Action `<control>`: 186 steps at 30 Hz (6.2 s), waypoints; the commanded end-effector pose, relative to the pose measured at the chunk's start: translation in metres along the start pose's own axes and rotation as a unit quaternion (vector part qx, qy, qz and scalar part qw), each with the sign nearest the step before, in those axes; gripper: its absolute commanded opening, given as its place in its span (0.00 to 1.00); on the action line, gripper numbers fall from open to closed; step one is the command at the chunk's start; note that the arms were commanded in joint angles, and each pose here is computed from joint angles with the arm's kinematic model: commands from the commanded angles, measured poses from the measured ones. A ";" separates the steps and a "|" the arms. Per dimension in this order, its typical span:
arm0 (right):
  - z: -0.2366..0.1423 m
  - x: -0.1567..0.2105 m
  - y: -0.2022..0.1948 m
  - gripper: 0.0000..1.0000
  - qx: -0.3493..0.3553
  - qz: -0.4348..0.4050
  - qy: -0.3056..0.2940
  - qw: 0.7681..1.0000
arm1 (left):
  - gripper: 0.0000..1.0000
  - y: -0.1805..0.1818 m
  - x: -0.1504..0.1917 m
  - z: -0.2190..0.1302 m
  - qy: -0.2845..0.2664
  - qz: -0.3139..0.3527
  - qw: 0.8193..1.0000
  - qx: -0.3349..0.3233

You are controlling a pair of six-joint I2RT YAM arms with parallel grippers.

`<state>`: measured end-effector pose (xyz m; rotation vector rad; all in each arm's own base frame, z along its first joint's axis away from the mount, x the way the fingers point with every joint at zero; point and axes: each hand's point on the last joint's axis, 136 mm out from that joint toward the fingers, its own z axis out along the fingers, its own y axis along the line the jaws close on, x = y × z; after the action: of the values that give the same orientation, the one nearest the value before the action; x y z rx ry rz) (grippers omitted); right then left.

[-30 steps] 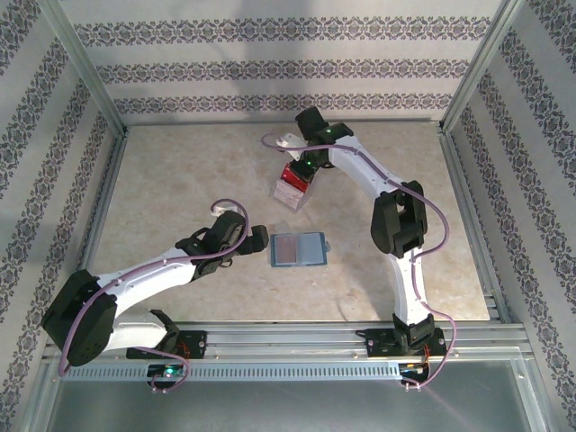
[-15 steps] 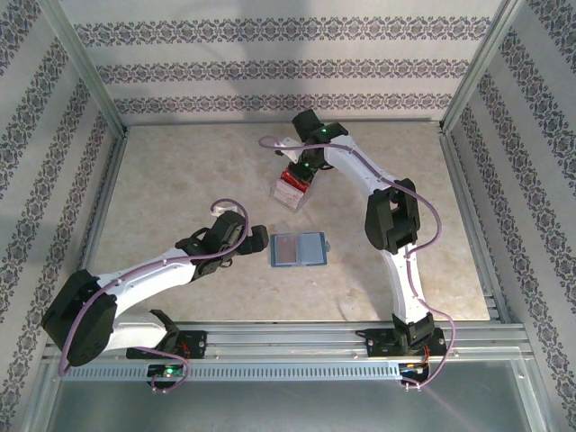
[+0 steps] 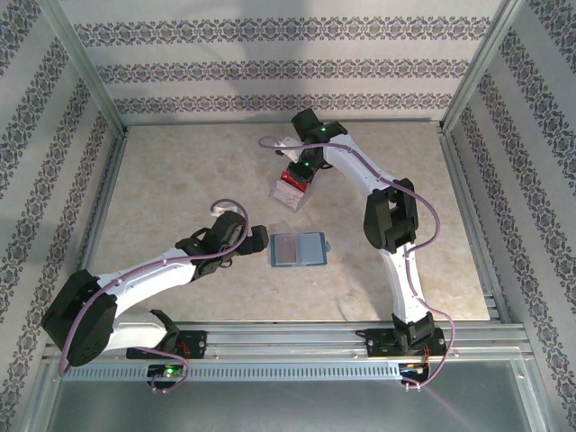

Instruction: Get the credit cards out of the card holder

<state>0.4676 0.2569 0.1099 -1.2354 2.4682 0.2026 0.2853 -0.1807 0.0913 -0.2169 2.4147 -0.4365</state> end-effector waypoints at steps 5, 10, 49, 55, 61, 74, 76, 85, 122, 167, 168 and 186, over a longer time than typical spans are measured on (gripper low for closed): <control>-0.035 -0.013 0.005 0.21 0.013 0.028 -0.029 0.999 | 0.99 0.008 -0.004 0.000 -0.004 -0.014 1.000 -0.011; -0.057 -0.010 0.011 0.22 0.022 0.090 -0.062 0.994 | 0.99 0.008 -0.005 -0.001 -0.008 -0.018 1.000 -0.011; -0.018 0.115 0.181 0.98 0.024 0.269 0.004 0.963 | 0.99 0.032 -0.004 -0.004 -0.047 -0.086 0.995 -0.012; 0.001 0.116 0.188 0.89 0.048 0.256 0.031 0.965 | 0.99 0.041 -0.004 -0.008 -0.054 -0.099 0.993 -0.017; 0.011 0.114 0.190 0.75 0.068 0.240 0.045 0.967 | 0.99 0.046 -0.003 -0.010 -0.057 -0.105 0.993 -0.022; 0.027 0.107 0.202 0.83 0.036 0.251 0.053 0.966 | 0.99 0.048 -0.005 -0.008 -0.055 -0.110 0.992 -0.021; 0.029 0.108 0.203 0.83 0.034 0.251 0.056 0.966 | 0.99 0.048 -0.005 -0.008 -0.053 -0.111 0.992 -0.020; 0.036 0.115 0.203 0.84 0.036 0.252 0.071 0.965 | 0.99 0.046 -0.004 -0.005 -0.048 -0.112 0.992 -0.017; 0.018 0.127 0.177 0.53 0.101 0.230 0.077 0.965 | 0.99 0.042 -0.005 -0.006 -0.038 -0.096 0.995 -0.013; -0.024 0.185 0.119 0.43 0.144 0.301 0.057 0.941 | 0.72 -0.071 0.027 0.024 0.054 0.065 0.992 0.091; -0.025 0.186 0.119 0.41 0.141 0.303 0.055 0.941 | 0.70 -0.075 0.028 0.025 0.056 0.069 0.992 0.094; -0.064 0.148 0.135 0.25 0.006 0.362 -0.052 0.931 | 0.49 -0.081 0.045 0.038 0.067 0.070 0.991 0.097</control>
<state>0.2684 0.1960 0.1040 -0.2384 2.6937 0.2954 0.2737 -0.2682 0.0628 0.0710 2.5111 -0.6120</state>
